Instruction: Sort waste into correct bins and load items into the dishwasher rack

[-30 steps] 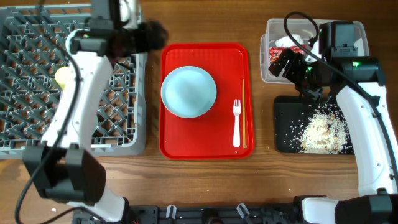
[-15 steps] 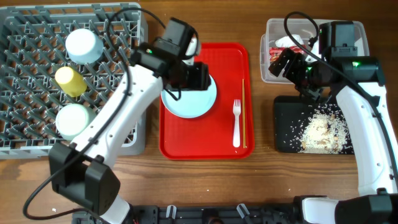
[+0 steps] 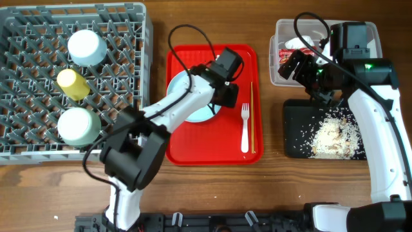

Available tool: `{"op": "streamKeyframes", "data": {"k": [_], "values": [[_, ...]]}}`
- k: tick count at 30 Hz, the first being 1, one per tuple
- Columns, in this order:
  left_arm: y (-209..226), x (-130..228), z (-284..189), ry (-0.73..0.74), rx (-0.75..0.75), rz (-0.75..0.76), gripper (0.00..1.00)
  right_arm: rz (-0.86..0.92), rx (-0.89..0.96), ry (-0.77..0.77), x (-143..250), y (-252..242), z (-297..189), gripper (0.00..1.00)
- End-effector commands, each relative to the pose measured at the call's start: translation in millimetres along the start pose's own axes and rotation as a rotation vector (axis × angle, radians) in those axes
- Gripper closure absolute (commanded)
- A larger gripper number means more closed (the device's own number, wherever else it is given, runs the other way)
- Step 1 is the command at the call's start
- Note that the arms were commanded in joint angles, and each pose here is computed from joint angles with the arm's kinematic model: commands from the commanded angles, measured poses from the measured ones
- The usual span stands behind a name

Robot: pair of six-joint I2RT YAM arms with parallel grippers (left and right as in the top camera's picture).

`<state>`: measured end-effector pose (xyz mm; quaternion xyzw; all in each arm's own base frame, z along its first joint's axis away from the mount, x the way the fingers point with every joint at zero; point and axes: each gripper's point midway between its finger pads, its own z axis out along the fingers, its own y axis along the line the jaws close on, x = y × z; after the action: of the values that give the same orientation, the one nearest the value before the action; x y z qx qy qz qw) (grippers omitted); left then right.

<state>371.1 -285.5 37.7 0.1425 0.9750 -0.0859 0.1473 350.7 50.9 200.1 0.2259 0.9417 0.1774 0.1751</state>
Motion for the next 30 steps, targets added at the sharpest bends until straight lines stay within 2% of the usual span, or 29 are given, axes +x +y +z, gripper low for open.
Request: {"op": "streamKeyframes", "data": {"k": [1,2,9,10,14,19,25,30], "values": [[7,8,18,-0.008,-0.136,0.107,0.48,-0.002,-0.022,-0.016,-3,6,-6,0.00],[10,9,20,-0.013,-0.172,0.116,0.51,-0.003,-0.022,-0.016,-3,6,-6,0.00],[16,18,34,0.007,-0.242,0.142,0.53,-0.002,-0.022,-0.016,-3,6,-6,0.00],[18,22,39,0.024,-0.248,0.144,0.61,-0.002,-0.022,-0.016,-3,6,-6,0.00],[21,33,50,0.065,-0.262,0.155,0.65,-0.003,-0.022,-0.016,-3,6,-6,0.00],[25,28,49,0.044,-0.294,0.156,0.96,-0.002,-0.022,-0.016,-3,6,-6,0.00],[47,13,35,-0.045,-0.493,0.192,0.96,-0.002,-0.022,-0.016,-3,6,-6,0.00],[43,-7,3,-0.199,-0.726,0.271,0.96,-0.002,-0.022,-0.016,-3,6,-6,0.00]]}}
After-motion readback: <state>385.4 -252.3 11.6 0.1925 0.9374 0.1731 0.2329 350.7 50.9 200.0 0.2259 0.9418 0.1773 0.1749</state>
